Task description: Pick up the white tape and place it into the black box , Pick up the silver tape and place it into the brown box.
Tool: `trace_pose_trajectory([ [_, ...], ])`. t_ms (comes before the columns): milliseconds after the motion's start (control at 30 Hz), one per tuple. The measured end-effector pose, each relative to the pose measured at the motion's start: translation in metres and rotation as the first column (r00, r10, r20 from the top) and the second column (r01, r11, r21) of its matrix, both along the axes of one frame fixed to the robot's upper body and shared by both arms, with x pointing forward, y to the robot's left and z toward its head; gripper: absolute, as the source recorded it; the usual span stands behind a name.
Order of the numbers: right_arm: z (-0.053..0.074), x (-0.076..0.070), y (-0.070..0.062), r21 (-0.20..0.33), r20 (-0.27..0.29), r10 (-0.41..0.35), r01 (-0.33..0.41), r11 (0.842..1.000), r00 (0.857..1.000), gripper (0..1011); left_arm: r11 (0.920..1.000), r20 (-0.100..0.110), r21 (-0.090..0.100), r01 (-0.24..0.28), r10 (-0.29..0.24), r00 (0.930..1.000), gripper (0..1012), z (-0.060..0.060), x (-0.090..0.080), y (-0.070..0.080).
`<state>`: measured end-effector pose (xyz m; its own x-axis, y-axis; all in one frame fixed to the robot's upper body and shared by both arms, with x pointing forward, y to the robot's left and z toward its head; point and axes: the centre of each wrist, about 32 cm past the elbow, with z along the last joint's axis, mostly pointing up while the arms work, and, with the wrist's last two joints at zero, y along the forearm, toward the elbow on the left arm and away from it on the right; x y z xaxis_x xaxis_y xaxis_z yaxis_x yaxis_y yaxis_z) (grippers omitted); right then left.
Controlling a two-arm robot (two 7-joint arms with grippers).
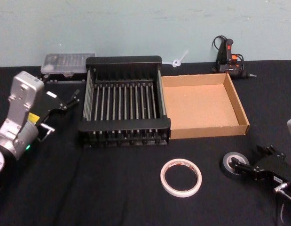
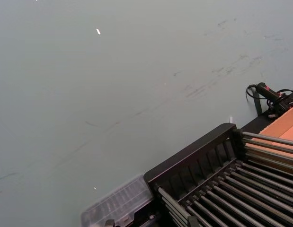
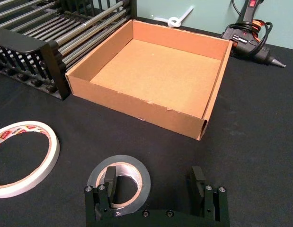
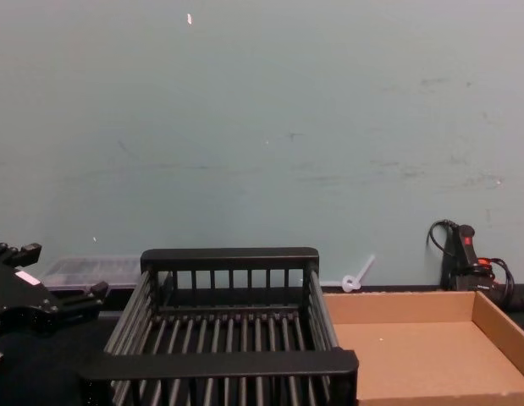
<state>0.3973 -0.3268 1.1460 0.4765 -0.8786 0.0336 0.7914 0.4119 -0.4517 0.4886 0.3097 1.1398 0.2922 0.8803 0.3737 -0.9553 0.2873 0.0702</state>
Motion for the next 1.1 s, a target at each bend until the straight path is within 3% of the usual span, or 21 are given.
trace_pose_trajectory([
  [1100, -0.0041, 0.0071, 0.0003, 0.012, -0.038, -0.01, 0.01, 1.0, 0.999, 1002, 1.0, 0.0, 0.0, 0.0, 0.0, 1.0, 1001, 0.0, 0.0, 0.0],
])
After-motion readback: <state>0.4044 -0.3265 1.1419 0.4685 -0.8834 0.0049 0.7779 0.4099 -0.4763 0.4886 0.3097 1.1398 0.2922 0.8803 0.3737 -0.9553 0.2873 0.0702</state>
